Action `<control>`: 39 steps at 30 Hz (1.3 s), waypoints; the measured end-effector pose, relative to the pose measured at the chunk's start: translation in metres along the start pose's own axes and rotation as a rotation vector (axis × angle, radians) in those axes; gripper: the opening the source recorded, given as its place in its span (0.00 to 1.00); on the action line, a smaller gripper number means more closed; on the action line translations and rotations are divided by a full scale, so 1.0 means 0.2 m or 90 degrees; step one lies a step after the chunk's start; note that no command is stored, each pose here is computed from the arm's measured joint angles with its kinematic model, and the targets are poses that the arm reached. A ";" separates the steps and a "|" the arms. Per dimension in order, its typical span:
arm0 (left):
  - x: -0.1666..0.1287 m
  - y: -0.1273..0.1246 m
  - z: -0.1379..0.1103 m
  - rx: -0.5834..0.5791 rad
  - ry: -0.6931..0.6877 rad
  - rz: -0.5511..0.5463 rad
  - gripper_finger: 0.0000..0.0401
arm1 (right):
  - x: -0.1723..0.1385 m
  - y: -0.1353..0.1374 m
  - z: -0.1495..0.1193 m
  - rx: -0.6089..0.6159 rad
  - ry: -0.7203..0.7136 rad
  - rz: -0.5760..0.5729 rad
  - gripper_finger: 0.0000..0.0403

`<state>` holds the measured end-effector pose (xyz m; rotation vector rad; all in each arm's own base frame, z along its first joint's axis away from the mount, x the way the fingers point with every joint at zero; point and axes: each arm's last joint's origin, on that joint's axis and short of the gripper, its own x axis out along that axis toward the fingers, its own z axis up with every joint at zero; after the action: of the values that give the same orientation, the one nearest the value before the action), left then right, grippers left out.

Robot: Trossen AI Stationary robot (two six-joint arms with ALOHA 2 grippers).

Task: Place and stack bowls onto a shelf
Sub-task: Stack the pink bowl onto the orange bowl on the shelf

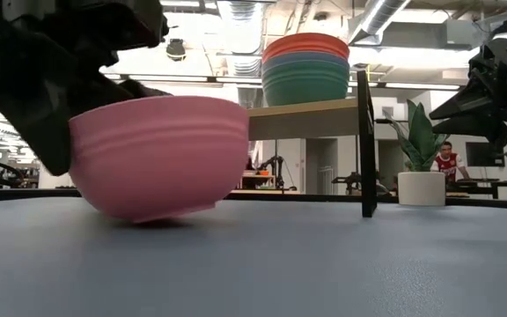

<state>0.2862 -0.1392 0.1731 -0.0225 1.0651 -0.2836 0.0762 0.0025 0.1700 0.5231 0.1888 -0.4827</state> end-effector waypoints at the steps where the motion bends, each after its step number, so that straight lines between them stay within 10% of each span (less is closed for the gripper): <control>1: 0.00 0.00 0.01 0.001 -0.007 0.002 0.08 | 0.00 0.00 0.00 0.000 0.000 0.000 0.47; 19: -0.26 -0.10 0.38 -0.005 -0.144 -0.054 0.00 | 0.00 0.00 0.00 -0.001 0.000 0.000 0.47; 39: -1.16 0.19 0.74 0.143 -0.180 0.371 0.00 | 0.00 0.00 0.00 -0.010 0.005 -0.004 0.47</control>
<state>0.3184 -0.0652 0.4386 0.4325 0.7149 0.1276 0.0759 0.0024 0.1688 0.5097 0.2010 -0.4846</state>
